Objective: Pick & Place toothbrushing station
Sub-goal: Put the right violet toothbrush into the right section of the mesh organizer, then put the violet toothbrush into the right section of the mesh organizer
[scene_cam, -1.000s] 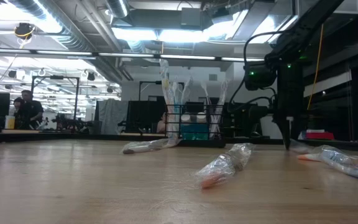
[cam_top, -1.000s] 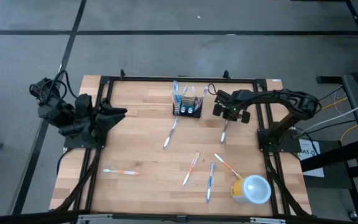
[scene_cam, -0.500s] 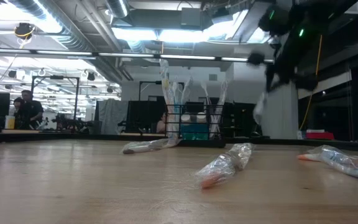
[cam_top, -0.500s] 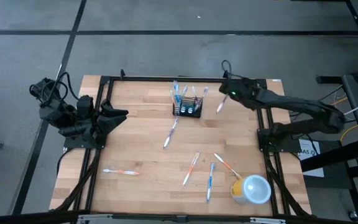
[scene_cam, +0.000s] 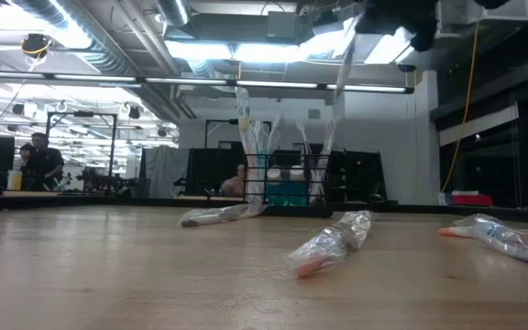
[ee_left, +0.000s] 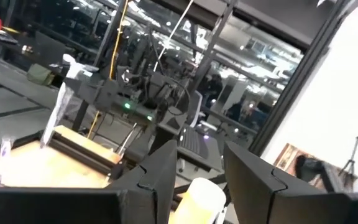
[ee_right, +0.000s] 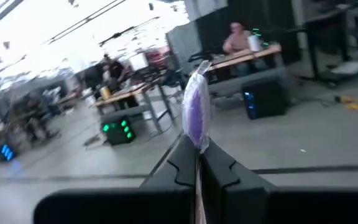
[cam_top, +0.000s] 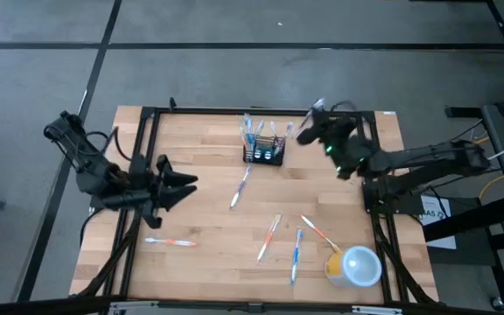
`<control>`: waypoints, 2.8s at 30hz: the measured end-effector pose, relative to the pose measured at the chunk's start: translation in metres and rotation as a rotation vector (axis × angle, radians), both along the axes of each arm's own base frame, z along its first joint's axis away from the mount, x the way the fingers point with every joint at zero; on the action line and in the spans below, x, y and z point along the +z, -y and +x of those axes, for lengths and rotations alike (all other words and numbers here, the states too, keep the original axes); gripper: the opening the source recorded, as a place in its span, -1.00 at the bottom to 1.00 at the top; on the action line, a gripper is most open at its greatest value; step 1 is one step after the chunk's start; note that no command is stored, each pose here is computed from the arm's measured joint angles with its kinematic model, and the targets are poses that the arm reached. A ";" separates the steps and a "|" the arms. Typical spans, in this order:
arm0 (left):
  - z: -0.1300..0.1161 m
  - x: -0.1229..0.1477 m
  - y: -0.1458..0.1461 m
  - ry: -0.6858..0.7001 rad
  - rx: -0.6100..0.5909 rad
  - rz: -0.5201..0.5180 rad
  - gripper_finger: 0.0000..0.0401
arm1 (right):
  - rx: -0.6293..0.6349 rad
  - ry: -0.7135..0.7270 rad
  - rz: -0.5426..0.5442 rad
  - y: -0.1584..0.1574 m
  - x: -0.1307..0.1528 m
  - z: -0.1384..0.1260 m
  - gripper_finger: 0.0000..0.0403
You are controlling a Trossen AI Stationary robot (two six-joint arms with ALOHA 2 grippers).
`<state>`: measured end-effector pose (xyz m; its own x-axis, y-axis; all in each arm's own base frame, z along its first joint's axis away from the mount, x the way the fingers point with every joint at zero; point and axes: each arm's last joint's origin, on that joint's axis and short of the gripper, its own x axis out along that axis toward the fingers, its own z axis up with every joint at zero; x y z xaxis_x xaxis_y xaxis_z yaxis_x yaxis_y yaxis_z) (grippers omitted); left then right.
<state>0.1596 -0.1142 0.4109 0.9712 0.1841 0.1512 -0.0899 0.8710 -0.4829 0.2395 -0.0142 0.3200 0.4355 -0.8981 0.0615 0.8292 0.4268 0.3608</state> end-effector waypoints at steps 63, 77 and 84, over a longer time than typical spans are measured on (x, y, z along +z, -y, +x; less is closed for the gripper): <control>0.009 -0.017 0.013 -0.118 0.302 0.025 -0.37 | 0.739 0.074 0.856 -0.099 -0.077 0.092 -0.36; 0.007 -0.135 -0.006 -0.704 0.316 -0.464 -0.37 | 0.694 -0.102 0.669 -0.132 0.000 0.079 -0.40; 0.077 -0.182 -0.013 -0.836 0.264 -0.527 -0.36 | 0.681 -0.053 0.607 -0.138 0.025 0.050 -0.40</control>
<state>0.2367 -0.1013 0.2287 0.6477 0.2547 -0.7180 -0.7319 0.4698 -0.4936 0.2892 0.1238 0.3451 0.8721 -0.3174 -0.3724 0.4893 0.5795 0.6518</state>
